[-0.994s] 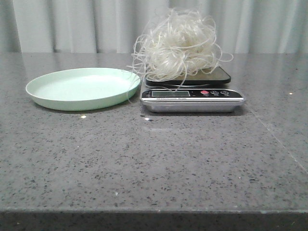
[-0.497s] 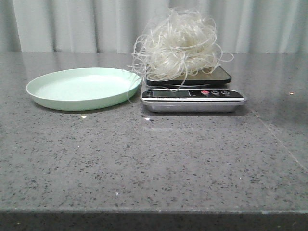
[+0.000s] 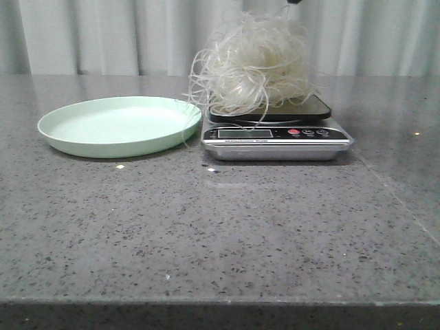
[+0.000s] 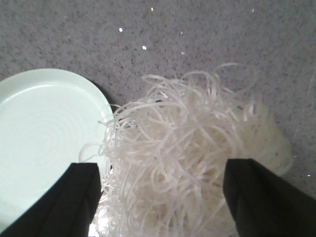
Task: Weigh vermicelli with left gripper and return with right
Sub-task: 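Lower the right gripper onto the vermicelli on the scale and grasp, then lift the vermicelli and carry it back over the green plate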
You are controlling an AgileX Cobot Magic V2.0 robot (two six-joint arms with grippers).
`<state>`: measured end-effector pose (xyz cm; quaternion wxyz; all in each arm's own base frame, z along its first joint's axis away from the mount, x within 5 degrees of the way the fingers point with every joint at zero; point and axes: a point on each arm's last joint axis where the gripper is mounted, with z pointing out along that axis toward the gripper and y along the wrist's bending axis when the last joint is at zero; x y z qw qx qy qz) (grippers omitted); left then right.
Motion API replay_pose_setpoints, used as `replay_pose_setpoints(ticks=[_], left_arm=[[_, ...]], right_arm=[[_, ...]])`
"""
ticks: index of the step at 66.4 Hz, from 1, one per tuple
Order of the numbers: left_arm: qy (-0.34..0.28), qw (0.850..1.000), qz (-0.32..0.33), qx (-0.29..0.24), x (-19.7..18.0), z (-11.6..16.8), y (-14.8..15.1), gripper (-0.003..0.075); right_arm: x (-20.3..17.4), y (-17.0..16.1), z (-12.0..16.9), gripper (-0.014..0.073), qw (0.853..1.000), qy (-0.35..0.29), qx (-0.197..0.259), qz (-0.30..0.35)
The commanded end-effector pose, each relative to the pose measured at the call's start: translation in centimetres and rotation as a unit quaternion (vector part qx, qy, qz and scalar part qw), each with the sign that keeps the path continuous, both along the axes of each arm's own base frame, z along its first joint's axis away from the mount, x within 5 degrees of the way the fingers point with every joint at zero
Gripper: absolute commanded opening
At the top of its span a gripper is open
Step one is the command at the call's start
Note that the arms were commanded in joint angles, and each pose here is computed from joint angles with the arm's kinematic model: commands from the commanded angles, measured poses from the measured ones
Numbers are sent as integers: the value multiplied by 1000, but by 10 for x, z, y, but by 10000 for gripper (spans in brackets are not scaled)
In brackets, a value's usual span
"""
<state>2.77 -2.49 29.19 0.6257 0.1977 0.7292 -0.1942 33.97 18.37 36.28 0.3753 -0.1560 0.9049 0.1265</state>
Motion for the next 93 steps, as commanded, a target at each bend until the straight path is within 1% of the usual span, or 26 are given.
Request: replay_pose_setpoints(ticks=[1,10,12,16,17,18,19,20,21,22,23,24,25,26,27,28,30,33,42,49,56,60,74,82,87,93], left_arm=[[-35,999,6,-30,1,15,1,127],[-33,999,5,-29,0,14,1,127],[-33,999,5,-30,0,14,1,127],[-33,999,5,-30,0,14,1,127],[-33,999,5,-30,0,14,1,127],[-33,999,5,-30,0,14,1,127],[-33,999,5,-29,0,14,1,127],[-33,999,5,-29,0,14,1,127],[-33,999,5,-29,0,14,1,127],[-33,999,5,-29,0,14,1,127],[-33,999,5,-29,0,14,1,127],[-33,999,5,-29,0,14,1,127],[-33,999,5,-29,0,14,1,127],[-33,999,5,-29,0,14,1,127],[-33,999,5,-29,0,14,1,127],[-33,999,5,-29,0,14,1,127],[-33,999,5,-29,0,14,1,127],[-33,999,5,-29,0,14,1,127],[-34,999,6,-30,1,14,1,127],[-34,999,6,-30,1,14,1,127],[-34,999,6,-30,1,14,1,127],[-34,999,6,-30,1,14,1,127],[-34,999,6,-30,1,14,1,127],[-34,999,6,-30,1,14,1,127],[-34,999,6,-30,1,14,1,127],[-34,999,6,-30,1,14,1,127]], right_arm=[[12,4,14,610,1000,-7,0,0],[27,13,-6,608,998,59,-35,1],[30,13,-9,603,996,75,-52,-1],[36,14,-18,562,992,105,-76,-2],[37,15,-21,533,990,117,-83,-3],[37,14,-19,533,989,119,-85,-3],[39,15,-24,465,986,134,-96,-4],[39,15,-24,465,986,134,-96,-4],[40,16,-24,410,984,144,-102,-5],[40,16,-24,410,984,144,-102,-5],[42,17,-27,298,982,153,-106,-5],[42,17,-27,298,982,153,-106,-5],[44,17,-27,197,981,159,-109,-5],[44,17,-27,197,981,159,-109,-5],[44,18,-24,121,981,162,-111,-5],[44,18,-25,114,980,163,-111,-5],[45,19,-19,169,982,157,-108,-4],[45,19,-12,181,984,147,-102,-4],[38,20,33,139,995,89,-52,3],[26,28,71,134,999,37,7,26],[17,40,93,135,998,-13,42,46],[11,50,99,135,996,-33,55,59],[0,91,93,135,990,-55,76,103],[-1,111,78,135,988,-32,83,124],[2,117,65,135,989,-6,74,130],[9,122,44,135,989,19,37,141]])
